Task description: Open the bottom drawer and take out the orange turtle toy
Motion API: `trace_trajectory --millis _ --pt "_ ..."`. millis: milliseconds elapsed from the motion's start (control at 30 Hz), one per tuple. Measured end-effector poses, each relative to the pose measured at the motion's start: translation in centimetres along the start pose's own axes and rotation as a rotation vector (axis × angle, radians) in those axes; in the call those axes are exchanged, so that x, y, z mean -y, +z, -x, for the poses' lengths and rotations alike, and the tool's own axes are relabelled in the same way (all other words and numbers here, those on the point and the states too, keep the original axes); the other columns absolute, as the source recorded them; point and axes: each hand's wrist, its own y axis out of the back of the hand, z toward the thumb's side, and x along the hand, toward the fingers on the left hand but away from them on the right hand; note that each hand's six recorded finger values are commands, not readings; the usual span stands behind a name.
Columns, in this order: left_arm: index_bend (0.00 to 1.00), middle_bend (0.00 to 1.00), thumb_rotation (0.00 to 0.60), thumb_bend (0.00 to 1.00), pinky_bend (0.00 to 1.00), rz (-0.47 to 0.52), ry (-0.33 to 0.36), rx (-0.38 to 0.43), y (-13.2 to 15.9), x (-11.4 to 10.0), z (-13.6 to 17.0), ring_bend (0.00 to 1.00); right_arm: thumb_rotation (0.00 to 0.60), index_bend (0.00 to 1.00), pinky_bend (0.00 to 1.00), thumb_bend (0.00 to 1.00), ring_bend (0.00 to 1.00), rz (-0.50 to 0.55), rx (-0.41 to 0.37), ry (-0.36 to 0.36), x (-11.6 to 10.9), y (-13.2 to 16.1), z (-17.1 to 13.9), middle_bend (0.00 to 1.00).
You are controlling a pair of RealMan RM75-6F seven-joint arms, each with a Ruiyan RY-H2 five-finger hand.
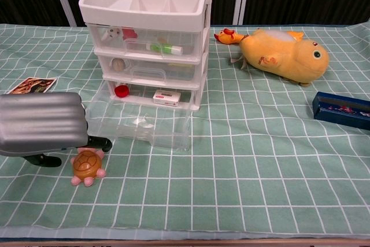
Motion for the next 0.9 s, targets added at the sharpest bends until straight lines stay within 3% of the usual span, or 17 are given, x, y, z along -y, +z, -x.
trace_trajectory --millis 133,267,367,467,533,667,767,900 --pt "0.27 0.78 0.6 0.16 0.98 0.02 0.033 -0.068 -0.7 -0.7 0.8 0.84 0.6 0.0 0.18 0.1 0.0 -0.004 -0.003 -0.001 0.0 0.0 0.0 0.0" --pt "0.24 0.55 0.6 0.17 0.88 0.058 0.075 -0.19 -1.7 -1.4 2.3 0.65 0.6 0.0 0.18 0.1 0.0 -0.009 -0.006 -0.002 0.0 0.1 0.0 0.0" --pt "0.17 0.35 0.6 0.18 0.73 0.107 0.115 -0.319 -2.5 -1.9 4.1 0.48 0.6 0.0 0.18 0.1 0.0 -0.017 -0.008 -0.004 0.1 0.1 0.0 0.0" --pt "0.1 0.15 0.6 0.19 0.53 0.183 0.146 -0.478 -3.4 -2.1 6.7 0.26 0.6 0.0 0.18 0.09 0.0 -0.029 -0.014 -0.007 0.1 0.2 0.0 0.0" --pt "0.06 0.06 0.6 0.19 0.41 0.26 0.148 -0.608 -3.9 -1.7 8.9 0.15 0.6 0.0 0.18 0.09 0.0 -0.032 -0.021 -0.008 0.2 0.4 0.0 0.0" --pt "0.0 0.0 0.6 0.16 0.15 0.443 0.127 -0.818 -4.5 -0.5 12.9 0.01 0.6 0.0 0.18 0.09 0.0 -0.051 -0.043 -0.014 0.3 0.7 0.1 0.0" --pt "0.0 0.0 0.6 0.15 0.04 0.58 0.138 -0.94 -5.1 0.2 15.2 0.0 0.6 0.0 0.18 0.09 0.0 -0.066 -0.057 -0.017 0.4 0.9 0.1 0.0" --pt "0.0 0.0 0.6 0.13 0.01 0.719 0.19 -1.084 -5.4 1.0 18.5 0.0 0.6 0.0 0.18 0.09 0.0 -0.072 -0.058 -0.017 0.5 0.8 0.2 0.0"
